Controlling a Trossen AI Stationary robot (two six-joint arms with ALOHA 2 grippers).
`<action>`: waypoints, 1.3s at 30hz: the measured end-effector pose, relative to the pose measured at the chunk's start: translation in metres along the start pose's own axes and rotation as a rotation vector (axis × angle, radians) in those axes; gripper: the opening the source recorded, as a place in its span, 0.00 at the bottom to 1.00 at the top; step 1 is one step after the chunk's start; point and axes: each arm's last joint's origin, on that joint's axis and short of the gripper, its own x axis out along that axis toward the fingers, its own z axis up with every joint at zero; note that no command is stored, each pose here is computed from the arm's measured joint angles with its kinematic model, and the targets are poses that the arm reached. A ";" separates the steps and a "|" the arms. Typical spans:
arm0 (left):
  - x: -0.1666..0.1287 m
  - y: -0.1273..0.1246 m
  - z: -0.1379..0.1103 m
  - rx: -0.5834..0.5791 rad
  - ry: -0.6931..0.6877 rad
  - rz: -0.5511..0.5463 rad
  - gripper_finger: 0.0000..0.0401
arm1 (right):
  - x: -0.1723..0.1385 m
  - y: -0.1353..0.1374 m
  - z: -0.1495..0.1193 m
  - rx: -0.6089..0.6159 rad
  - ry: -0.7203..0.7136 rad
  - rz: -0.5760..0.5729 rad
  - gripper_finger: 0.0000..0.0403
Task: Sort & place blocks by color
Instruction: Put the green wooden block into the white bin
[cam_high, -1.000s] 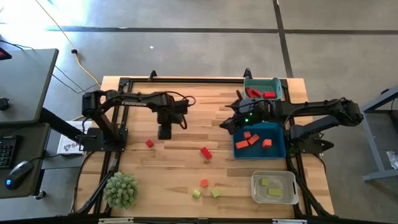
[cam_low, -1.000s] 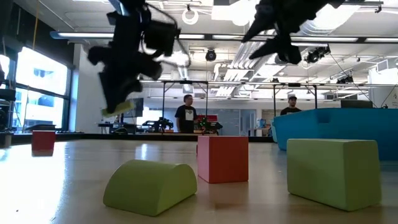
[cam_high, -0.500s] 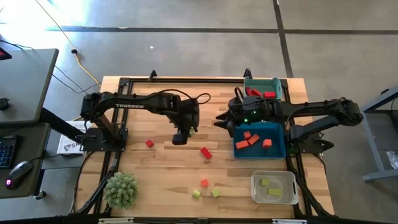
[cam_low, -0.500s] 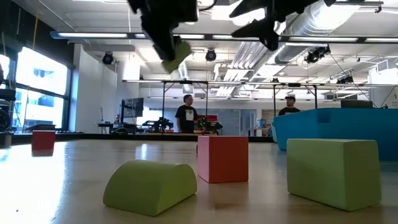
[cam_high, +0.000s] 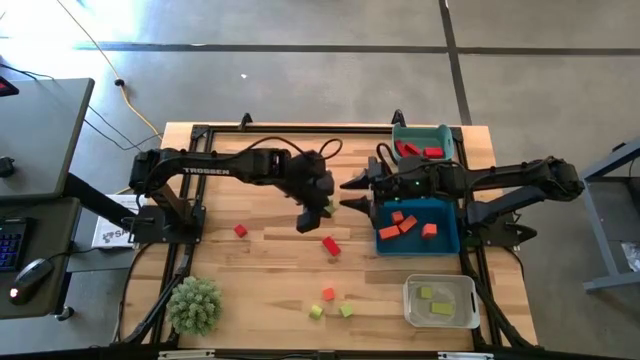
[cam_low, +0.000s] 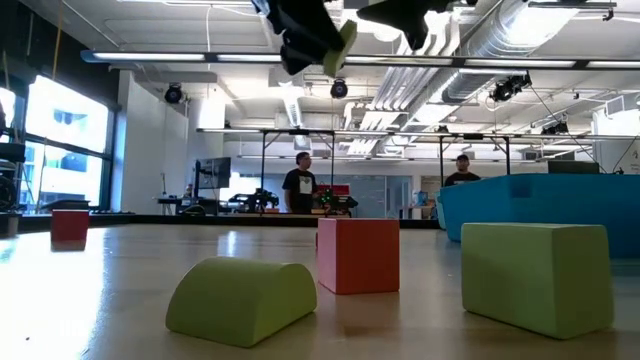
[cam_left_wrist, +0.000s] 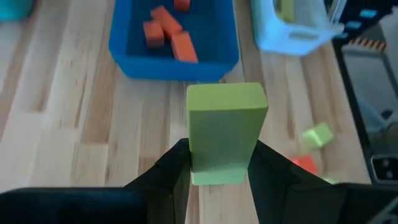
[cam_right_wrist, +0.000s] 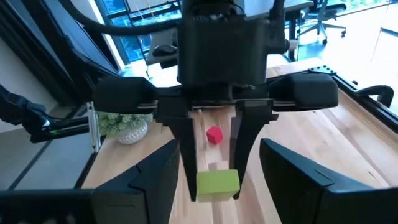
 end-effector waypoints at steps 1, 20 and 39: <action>0.000 0.000 0.001 -0.004 -0.015 -0.001 0.27 | 0.000 0.000 0.000 0.000 0.000 0.000 0.52; -0.002 -0.001 0.021 0.007 -0.214 -0.010 0.26 | 0.000 0.000 -0.001 0.003 0.008 0.004 0.52; -0.003 -0.001 0.025 0.013 -0.263 -0.005 0.28 | -0.001 -0.001 -0.003 0.024 0.041 -0.008 0.27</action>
